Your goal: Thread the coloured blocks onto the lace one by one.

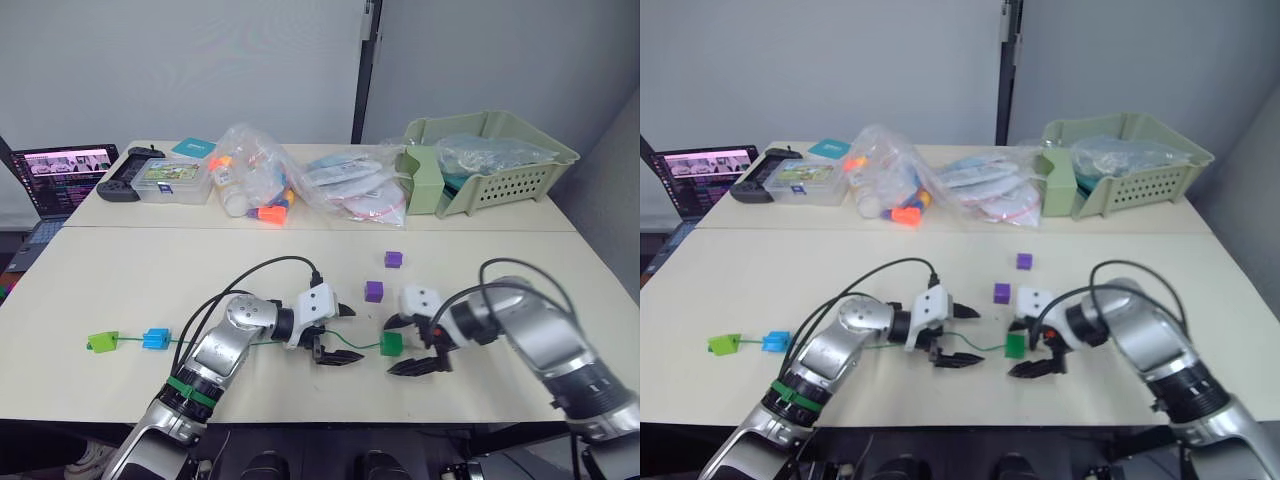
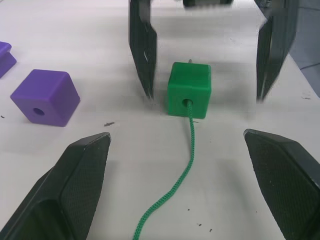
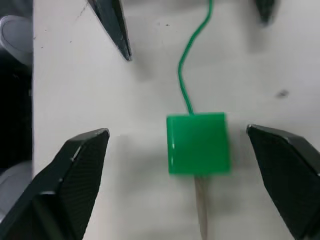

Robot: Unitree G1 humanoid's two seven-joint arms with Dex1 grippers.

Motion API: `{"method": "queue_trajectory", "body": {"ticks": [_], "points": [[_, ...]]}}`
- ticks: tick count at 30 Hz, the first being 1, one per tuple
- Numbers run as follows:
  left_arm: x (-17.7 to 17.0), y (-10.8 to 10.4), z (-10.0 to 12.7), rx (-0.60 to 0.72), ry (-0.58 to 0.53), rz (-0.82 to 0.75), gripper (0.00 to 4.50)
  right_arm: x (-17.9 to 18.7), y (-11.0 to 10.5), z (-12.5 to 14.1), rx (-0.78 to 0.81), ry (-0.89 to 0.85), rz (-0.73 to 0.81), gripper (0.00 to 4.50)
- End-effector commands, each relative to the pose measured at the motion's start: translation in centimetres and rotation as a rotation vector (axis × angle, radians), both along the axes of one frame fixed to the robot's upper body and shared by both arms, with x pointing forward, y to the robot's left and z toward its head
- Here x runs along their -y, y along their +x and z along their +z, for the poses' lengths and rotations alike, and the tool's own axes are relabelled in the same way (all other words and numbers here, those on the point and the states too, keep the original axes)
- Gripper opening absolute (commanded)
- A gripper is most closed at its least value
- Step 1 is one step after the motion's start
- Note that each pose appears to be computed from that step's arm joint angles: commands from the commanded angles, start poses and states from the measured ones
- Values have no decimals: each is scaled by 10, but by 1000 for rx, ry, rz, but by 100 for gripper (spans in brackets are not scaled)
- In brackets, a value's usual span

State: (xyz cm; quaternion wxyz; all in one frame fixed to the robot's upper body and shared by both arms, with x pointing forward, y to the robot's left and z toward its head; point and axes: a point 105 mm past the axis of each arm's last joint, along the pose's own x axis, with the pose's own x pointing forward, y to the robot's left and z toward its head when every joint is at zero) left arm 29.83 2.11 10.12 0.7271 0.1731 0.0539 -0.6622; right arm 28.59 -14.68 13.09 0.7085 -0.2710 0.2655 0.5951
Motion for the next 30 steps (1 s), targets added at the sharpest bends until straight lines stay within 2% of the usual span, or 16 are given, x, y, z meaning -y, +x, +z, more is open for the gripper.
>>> {"method": "queue_trajectory", "body": {"ticks": [1, 8, 13, 16, 19, 26, 27, 30], "points": [[24, -1, 13, 55, -71, -55, 450, 10, -2, 20, 52, -9, -36, 445], [60, 1, 8, 108, -49, -154, 450, 33, -6, 13, 72, -60, -132, 445], [66, 4, -9, 135, 61, -166, 450, 36, -12, 8, 69, -46, -167, 445], [66, 2, -12, 103, 54, -164, 450, 37, -13, 3, 78, -33, -188, 445], [63, 4, -18, 88, 75, -141, 370, 35, -12, -1, 95, -15, -196, 450], [63, 5, -16, 78, 59, -117, 136, 30, -2, -18, 135, -5, -158, 450], [63, 5, -16, 78, 59, -115, 122, 29, -2, -20, 135, -6, -150, 450], [61, 4, -18, 73, 68, -114, 122, 25, -2, -27, 128, -20, -114, 450]]}}
